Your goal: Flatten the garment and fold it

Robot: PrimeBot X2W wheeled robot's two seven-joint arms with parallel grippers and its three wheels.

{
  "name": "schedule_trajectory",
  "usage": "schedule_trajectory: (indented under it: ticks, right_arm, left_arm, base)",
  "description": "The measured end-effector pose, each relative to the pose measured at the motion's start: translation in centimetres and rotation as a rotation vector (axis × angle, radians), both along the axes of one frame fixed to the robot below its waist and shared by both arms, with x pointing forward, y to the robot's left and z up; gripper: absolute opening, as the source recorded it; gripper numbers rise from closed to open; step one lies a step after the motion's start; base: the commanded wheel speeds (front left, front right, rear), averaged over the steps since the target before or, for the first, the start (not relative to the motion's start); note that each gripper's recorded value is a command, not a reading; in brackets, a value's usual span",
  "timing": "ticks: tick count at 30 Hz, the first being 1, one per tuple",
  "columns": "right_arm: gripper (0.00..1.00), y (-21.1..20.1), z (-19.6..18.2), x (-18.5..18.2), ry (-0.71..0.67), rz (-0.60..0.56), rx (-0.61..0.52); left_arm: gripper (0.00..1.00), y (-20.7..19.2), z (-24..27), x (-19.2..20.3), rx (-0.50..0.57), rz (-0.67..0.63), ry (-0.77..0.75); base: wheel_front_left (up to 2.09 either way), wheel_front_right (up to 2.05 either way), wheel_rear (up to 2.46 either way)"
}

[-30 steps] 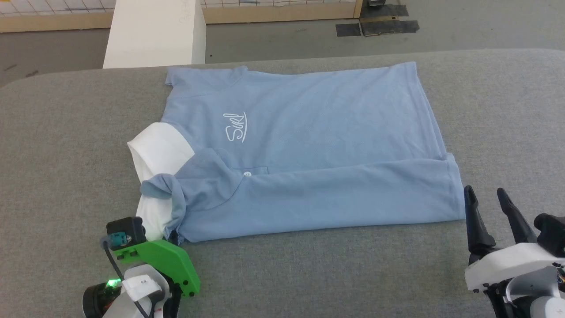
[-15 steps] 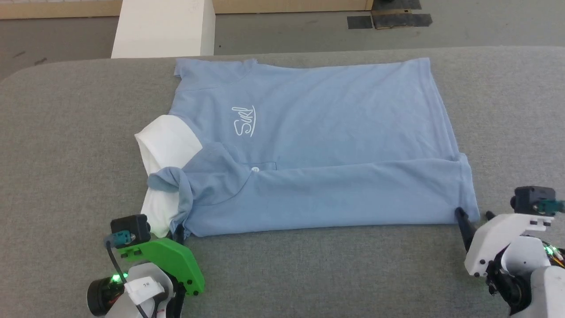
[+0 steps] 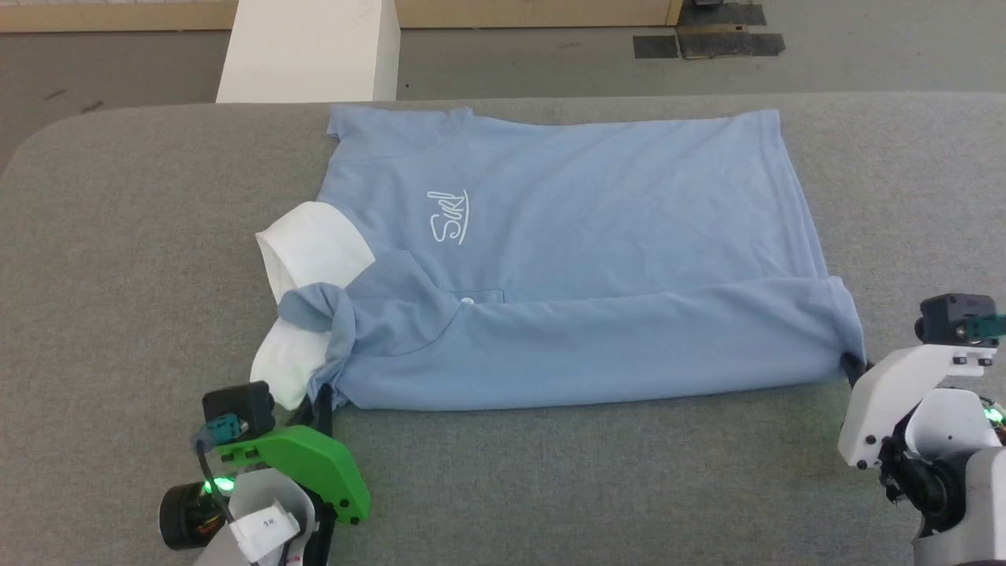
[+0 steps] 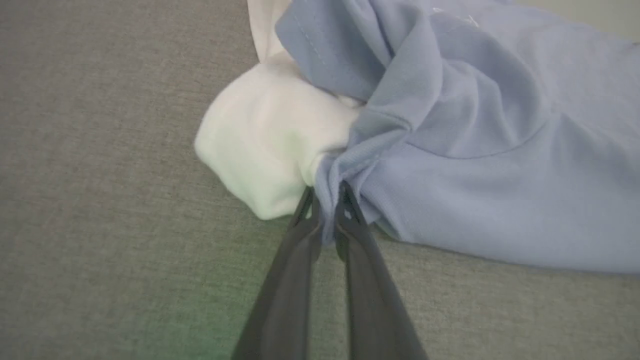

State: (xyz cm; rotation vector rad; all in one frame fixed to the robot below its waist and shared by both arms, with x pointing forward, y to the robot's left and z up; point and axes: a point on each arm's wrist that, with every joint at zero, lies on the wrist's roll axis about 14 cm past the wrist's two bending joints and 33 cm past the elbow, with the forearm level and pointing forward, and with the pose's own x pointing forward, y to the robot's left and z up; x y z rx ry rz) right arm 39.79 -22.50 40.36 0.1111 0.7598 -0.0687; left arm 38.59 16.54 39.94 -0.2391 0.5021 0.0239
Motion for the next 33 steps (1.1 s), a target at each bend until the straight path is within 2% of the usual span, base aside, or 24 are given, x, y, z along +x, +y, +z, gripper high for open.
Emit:
schedule_trajectory:
  ticks: [5, 10, 13, 14, 16, 22, 27, 28, 29, 30, 31, 32, 33]
  right_arm:
    - [0.00, -0.2, 2.8, 0.0, -0.166, -0.017, 0.020]
    - [0.00, -1.0, 3.7, -2.2, -0.201, -0.045, 0.027]
    - [0.00, -1.7, 3.0, -4.6, -0.150, -0.062, 0.022]
    - [0.00, -1.9, 1.7, -7.3, -0.065, -0.075, 0.040]
    - [0.00, -1.9, 0.7, -9.0, -0.005, -0.083, 0.062]
    - [0.00, -1.9, -1.8, -11.7, 0.107, -0.103, 0.095]
    - [0.00, -1.6, -4.0, -12.6, 0.132, -0.117, 0.113]
    - [0.00, -1.5, -4.2, -12.5, 0.129, -0.119, 0.116]
    - [0.00, -1.5, -4.4, -12.5, 0.124, -0.121, 0.119]
    - [0.20, -1.5, -4.4, -12.4, 0.112, -0.125, 0.123]
    - [0.44, -1.4, -4.5, -12.4, 0.103, -0.128, 0.127]
    - [1.00, -1.3, -4.4, -12.3, 0.092, -0.126, 0.130]
    - [1.00, -1.3, -4.3, -12.1, 0.078, -0.125, 0.128]
  left_arm:
    - [0.00, 0.3, 1.9, 0.2, 0.015, 0.008, -0.083]
    - [0.00, 1.3, 2.4, -1.5, 0.054, 0.020, -0.070]
    - [0.00, 1.7, 2.0, -3.4, 0.065, 0.024, -0.018]
    - [0.00, 2.1, 1.3, -5.4, 0.075, 0.026, 0.050]
    - [0.00, 2.2, 0.8, -6.8, 0.076, 0.025, 0.101]
    - [0.00, 2.4, -0.6, -9.1, 0.067, 0.018, 0.213]
    - [0.00, 2.0, -2.0, -10.1, 0.045, 0.006, 0.271]
    - [0.17, 2.0, -2.1, -10.1, 0.043, 0.008, 0.269]
    - [0.59, 1.9, -2.1, -10.0, 0.040, 0.011, 0.260]
    - [1.00, 1.8, -2.1, -9.9, 0.033, 0.012, 0.249]
    - [1.00, 1.7, -2.0, -9.8, 0.027, 0.013, 0.240]
    - [1.00, 1.7, -1.9, -9.6, 0.018, 0.017, 0.224]
    - [1.00, 1.6, -1.7, -9.5, 0.007, 0.019, 0.211]
  base:
    - [0.00, 0.00, 0.00]
    - [0.00, 0.00, 0.00]
    - [0.00, 0.00, 0.00]
    - [0.00, 0.00, 0.00]
    - [0.00, 0.00, 0.00]
    - [0.00, 0.00, 0.00]
    - [0.00, 0.00, 0.00]
    - [0.00, 0.00, 0.00]
    - [0.00, 0.00, 0.00]
    - [0.00, 0.00, 0.00]
    - [0.00, 0.00, 0.00]
    - [0.00, 0.00, 0.00]
    - [0.00, 0.00, 0.00]
